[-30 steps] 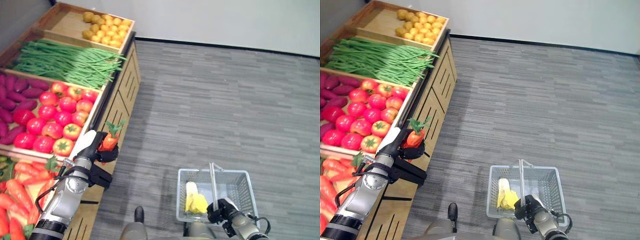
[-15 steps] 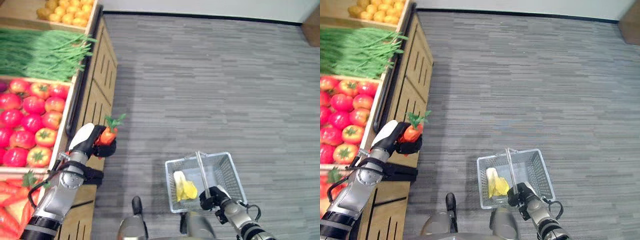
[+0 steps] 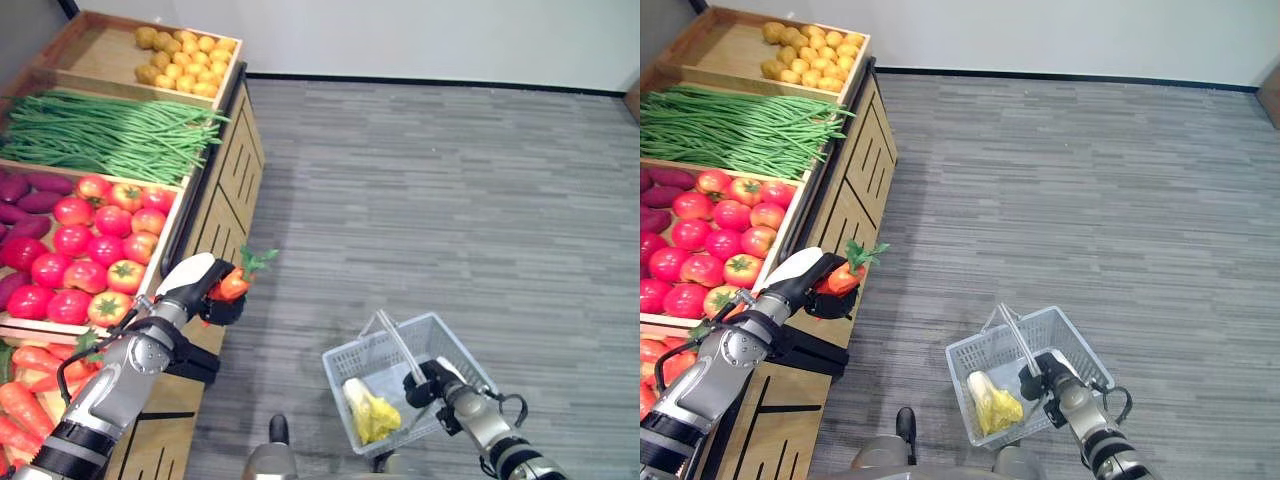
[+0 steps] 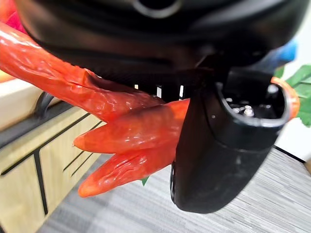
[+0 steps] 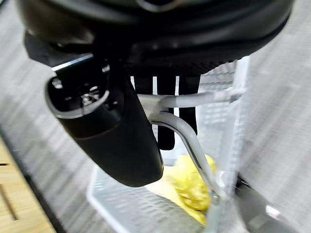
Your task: Get the vegetables into the basket
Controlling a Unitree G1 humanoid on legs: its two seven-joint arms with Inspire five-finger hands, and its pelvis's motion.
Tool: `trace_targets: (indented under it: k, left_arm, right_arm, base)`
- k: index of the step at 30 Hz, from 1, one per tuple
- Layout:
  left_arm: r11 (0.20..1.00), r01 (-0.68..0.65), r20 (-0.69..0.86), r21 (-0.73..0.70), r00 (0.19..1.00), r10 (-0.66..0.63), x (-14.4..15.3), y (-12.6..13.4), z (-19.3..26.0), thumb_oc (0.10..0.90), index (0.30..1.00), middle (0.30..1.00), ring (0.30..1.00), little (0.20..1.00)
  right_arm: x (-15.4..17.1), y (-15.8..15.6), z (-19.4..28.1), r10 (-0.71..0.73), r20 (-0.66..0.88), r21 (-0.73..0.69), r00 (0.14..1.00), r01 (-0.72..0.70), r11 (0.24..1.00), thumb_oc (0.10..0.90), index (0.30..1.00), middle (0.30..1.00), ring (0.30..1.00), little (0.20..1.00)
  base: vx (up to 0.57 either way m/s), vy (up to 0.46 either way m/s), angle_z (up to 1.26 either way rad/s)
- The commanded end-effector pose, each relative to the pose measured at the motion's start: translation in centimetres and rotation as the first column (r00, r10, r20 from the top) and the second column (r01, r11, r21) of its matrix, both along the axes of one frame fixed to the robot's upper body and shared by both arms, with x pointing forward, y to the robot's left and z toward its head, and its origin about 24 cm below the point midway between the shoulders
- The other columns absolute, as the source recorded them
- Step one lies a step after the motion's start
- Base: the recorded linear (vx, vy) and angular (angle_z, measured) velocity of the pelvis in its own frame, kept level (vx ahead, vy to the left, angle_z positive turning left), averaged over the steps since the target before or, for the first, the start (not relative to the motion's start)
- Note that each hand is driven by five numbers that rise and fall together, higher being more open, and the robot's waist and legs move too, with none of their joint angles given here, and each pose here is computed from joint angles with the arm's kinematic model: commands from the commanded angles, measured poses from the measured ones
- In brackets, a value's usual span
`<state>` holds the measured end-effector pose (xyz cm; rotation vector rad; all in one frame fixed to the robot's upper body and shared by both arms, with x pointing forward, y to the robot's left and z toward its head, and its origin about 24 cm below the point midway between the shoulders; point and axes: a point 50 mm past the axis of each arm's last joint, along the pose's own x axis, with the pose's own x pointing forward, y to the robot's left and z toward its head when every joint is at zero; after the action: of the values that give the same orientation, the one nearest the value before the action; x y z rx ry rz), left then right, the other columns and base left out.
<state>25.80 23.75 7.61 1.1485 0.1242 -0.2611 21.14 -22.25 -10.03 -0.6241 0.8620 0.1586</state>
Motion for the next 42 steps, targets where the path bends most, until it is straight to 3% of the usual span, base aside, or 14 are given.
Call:
trace_targets:
  k: [1,9,14,15,18,27,29,36,38,39,42]
  left_arm:
    - [0.977,0.186,0.201,0.1,0.958,-0.203,2.0,-3.2,4.6,0.4,0.3,0.3,0.3,0.3]
    - [0.925,0.371,0.175,0.078,0.908,-0.379,3.2,-9.0,3.6,0.4,0.3,0.3,0.3,0.3]
    - [0.912,0.406,0.131,0.066,0.902,-0.411,3.9,-11.1,2.0,0.4,0.3,0.3,0.3,0.3]
    - [0.907,0.419,0.083,0.045,0.903,-0.422,4.4,-12.8,0.3,0.4,0.3,0.3,0.3,0.3]
    - [0.906,0.417,0.011,0.067,0.908,-0.419,4.7,-13.8,-1.8,0.4,0.3,0.3,0.3,0.3]
    - [0.945,0.31,-0.267,0.1,0.924,-0.275,4.2,-14.2,-9.3,0.4,0.3,0.3,0.3,0.3]
    - [0.951,0.273,-0.349,0.148,0.914,-0.208,3.6,-13.3,-11.5,0.4,0.3,0.3,0.3,0.3]
    - [0.932,0.286,-0.391,0.221,0.902,-0.184,3.7,-13.8,-12.5,0.4,0.3,0.3,0.3,0.3]
    - [0.905,0.328,-0.363,0.272,0.906,-0.219,4.5,-14.4,-11.7,0.4,0.3,0.3,0.3,0.3]
    - [0.9,0.335,-0.336,0.278,0.912,-0.236,5.0,-14.6,-10.9,0.4,0.3,0.3,0.3,0.3]
    - [0.873,0.38,-0.313,0.306,0.906,-0.284,5.5,-15.1,-10.0,0.4,0.3,0.3,0.3,0.3]
  right_arm:
    - [4.8,1.4,3.9,0.087,0.229,0.001,0.97,-0.089,0.996,0.4,0.3,0.3,0.3,0.3]
    - [8.4,5.0,7.8,0.18,0.417,0.006,0.891,-0.201,0.98,0.4,0.3,0.3,0.3,0.3]
    - [9.3,6.7,9.4,0.22,0.483,0.002,0.847,-0.252,0.968,0.4,0.3,0.3,0.3,0.3]
    - [9.8,7.9,10.4,0.227,0.526,0.017,0.819,-0.278,0.961,0.4,0.3,0.3,0.3,0.3]
    - [10.3,9.4,11.7,0.246,0.58,0.024,0.776,-0.318,0.948,0.4,0.3,0.3,0.3,0.3]
    - [10.4,12.4,15.2,0.25,0.708,0.068,0.66,-0.416,0.907,0.4,0.3,0.3,0.3,0.3]
    - [9.7,13.2,16.0,0.185,0.734,0.172,0.654,-0.443,0.88,0.4,0.3,0.3,0.3,0.3]
    - [7.5,14.8,16.7,0.164,0.735,0.319,0.658,-0.549,0.773,0.4,0.3,0.3,0.3,0.3]
    - [6.5,15.1,16.6,0.193,0.719,0.361,0.668,-0.596,0.717,0.4,0.3,0.3,0.3,0.3]
    - [6.4,15.0,17.0,0.24,0.731,0.312,0.639,-0.625,0.715,0.4,0.3,0.3,0.3,0.3]
    - [5.5,14.7,16.6,0.263,0.707,0.352,0.657,-0.648,0.675,0.4,0.3,0.3,0.3,0.3]
  base:
    - [0.03,-0.03,0.13]
    - [0.01,-0.006,0.05]
    - [-0.02,0.001,-0.04]
    - [-0.01,0.012,-0.06]
    - [-0.02,0.008,-0.05]
    - [-0.02,0.0,-0.12]
    - [-0.03,-0.028,-0.12]
    - [-0.01,-0.012,-0.06]
    - [-0.08,-0.024,-0.18]
    - [-0.09,-0.02,-0.25]
    - [-0.03,-0.012,-0.08]
